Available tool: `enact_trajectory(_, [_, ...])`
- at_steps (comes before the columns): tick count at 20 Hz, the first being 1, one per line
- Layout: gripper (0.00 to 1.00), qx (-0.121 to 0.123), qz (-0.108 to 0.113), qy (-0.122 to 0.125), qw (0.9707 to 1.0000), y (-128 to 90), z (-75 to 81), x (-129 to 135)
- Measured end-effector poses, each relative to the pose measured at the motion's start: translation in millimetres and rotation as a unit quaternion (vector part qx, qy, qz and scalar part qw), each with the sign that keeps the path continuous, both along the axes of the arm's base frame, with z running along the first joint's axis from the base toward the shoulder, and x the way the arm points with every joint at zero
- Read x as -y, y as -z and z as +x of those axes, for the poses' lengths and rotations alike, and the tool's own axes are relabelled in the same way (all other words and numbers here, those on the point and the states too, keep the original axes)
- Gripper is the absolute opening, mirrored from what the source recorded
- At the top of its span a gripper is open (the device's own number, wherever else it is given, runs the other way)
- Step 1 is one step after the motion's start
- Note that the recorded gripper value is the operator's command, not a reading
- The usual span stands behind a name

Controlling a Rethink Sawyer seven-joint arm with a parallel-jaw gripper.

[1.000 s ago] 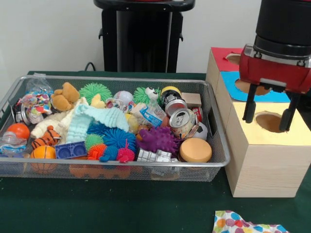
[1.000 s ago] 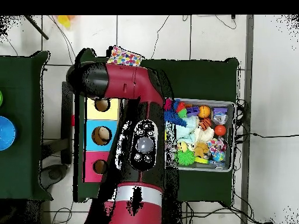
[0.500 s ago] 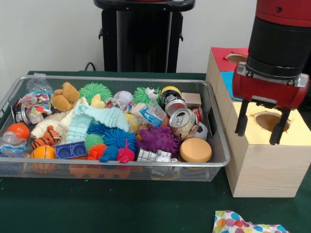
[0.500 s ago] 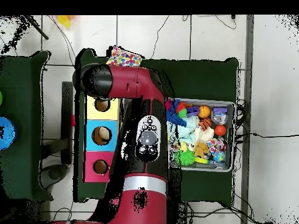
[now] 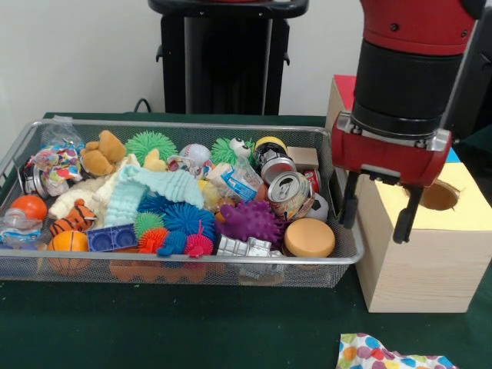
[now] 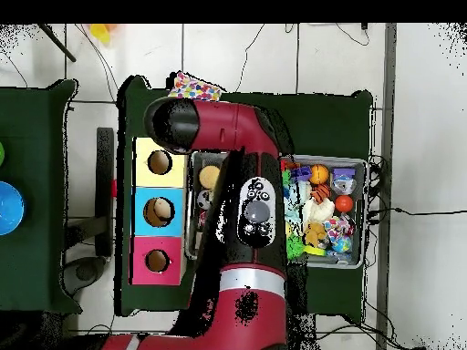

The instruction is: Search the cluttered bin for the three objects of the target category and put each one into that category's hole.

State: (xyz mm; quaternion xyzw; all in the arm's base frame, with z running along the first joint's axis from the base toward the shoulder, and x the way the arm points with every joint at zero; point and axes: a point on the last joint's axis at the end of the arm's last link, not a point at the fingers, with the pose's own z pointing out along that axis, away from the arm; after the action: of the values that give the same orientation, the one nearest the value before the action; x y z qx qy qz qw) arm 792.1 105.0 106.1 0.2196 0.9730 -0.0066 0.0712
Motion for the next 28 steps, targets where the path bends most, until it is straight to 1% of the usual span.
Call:
enact_trajectory(2, [1.00,0.005,-0.002,-0.001,1.0000,3,1.5,5])
enact_trajectory(7, [1.00,0.012,-0.003,-0.006,0.9999,8,3.9,8])
enact_trajectory(13, [1.00,0.015,-0.007,-0.018,0.9997,15,6.3,4])
enact_trajectory(18, [1.00,0.023,-0.011,-0.026,0.9993,17,13.8,2])
enact_trajectory(20, [1.00,0.028,-0.012,-0.026,0.9992,18,19.5,2])
enact_trajectory(21, [1.00,0.036,-0.013,-0.028,0.9989,21,28.8,2])
enact_trajectory(22, [1.00,0.038,-0.013,-0.028,0.9988,23,32.6,2])
enact_trajectory(25, [1.00,0.043,-0.015,-0.029,0.9985,28,42.9,1])
enact_trajectory(26, [1.00,0.045,-0.015,-0.030,0.9984,33,51.1,1])
enact_trajectory(28, [1.00,0.047,-0.014,-0.031,0.9983,38,57.1,0])
